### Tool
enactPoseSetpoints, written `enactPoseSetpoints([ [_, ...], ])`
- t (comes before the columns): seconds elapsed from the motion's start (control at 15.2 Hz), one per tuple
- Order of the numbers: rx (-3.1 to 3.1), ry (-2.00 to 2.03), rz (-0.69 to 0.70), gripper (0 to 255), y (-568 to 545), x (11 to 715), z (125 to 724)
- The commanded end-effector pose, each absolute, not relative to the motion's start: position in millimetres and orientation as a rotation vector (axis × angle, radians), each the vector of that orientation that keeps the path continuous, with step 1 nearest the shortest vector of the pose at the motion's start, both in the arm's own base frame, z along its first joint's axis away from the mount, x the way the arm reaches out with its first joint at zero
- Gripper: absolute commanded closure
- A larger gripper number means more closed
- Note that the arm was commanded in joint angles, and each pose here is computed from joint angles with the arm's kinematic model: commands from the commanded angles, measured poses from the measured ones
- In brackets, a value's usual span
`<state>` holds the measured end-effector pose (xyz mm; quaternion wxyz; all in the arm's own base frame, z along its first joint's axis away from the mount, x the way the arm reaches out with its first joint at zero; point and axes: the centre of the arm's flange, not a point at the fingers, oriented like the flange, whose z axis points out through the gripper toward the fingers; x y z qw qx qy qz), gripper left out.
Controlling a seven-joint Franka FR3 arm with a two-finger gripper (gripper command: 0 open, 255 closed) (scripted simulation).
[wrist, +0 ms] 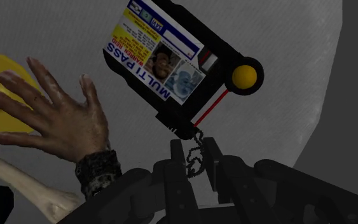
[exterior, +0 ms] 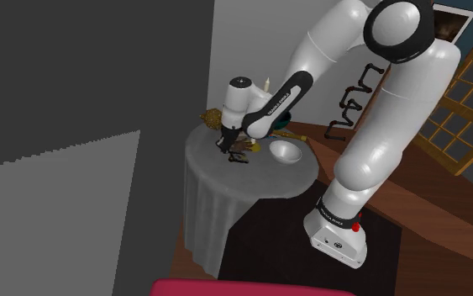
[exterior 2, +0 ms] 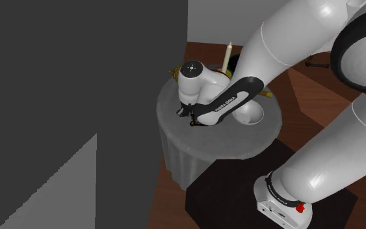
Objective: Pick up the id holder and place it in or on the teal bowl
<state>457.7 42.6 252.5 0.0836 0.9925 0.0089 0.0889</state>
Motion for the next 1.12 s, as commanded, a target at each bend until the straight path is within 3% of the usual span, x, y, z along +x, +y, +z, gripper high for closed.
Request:
enactPoseSetpoints([
  [0.0, 2.963, 0.026, 0.265, 255, 42, 457, 262],
  [1.06, 2.963, 0.026, 0.265, 255, 42, 457, 347],
])
